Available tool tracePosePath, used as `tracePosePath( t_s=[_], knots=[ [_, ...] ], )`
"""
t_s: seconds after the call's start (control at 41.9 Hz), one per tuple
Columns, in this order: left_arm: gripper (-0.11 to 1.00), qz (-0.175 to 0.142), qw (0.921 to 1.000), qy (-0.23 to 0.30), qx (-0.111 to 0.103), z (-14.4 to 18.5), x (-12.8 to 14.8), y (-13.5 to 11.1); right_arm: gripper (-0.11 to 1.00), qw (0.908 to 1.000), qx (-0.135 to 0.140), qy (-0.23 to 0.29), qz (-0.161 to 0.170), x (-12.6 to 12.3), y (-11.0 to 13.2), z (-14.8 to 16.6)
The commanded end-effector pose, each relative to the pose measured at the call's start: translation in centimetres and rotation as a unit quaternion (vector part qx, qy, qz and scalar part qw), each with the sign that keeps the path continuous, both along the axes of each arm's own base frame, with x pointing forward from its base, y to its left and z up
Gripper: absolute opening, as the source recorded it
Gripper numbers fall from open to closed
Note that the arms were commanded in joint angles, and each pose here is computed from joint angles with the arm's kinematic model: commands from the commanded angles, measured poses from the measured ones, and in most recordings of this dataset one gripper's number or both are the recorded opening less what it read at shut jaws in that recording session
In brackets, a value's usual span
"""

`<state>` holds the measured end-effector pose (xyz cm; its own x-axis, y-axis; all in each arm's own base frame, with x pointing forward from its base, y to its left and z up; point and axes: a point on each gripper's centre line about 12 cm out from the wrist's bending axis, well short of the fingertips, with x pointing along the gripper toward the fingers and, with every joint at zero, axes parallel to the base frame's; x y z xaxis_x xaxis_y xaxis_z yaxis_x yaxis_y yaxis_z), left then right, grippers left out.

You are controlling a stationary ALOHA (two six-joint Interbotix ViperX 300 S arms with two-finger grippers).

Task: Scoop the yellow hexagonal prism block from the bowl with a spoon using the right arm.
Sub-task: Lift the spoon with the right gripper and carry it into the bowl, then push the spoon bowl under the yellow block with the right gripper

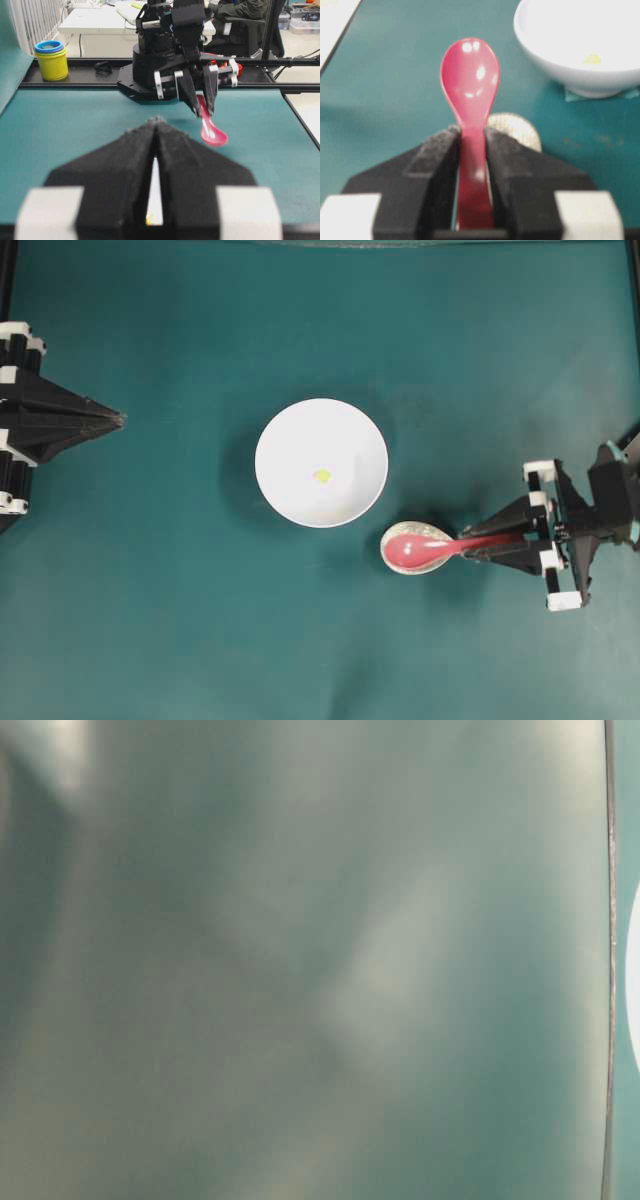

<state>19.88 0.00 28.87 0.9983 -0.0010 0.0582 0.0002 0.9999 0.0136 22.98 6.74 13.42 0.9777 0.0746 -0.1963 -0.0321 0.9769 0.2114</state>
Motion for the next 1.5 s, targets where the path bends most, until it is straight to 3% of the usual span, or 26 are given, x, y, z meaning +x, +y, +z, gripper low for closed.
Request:
tracePosePath(
  t_s=[0.0,0.31,0.644,0.93,1.479],
  knots=[
    [-0.01,-0.001,1.0000,-0.009,0.002,0.8,0.3,0.0,0.22,0.9999,0.015,-0.001,-0.005,0.7,-0.3,1.8],
    [-0.01,-0.001,1.0000,0.002,0.002,0.5,0.3,0.0,0.22,0.9964,0.023,0.077,-0.025,3.9,-3.1,6.5],
    [-0.01,-0.001,0.9994,0.035,0.002,-0.3,0.3,0.0,0.22,0.9785,0.048,0.195,-0.049,7.3,-7.5,9.4],
    [-0.01,-0.001,0.9990,0.044,0.002,-0.6,0.3,0.0,0.22,0.9504,0.079,0.297,-0.044,9.9,-9.7,9.2],
    [-0.01,-0.001,0.9986,0.052,0.001,-0.9,0.2,0.0,0.22,0.9039,0.073,0.422,-0.004,14.6,-10.6,8.6]
  ],
)
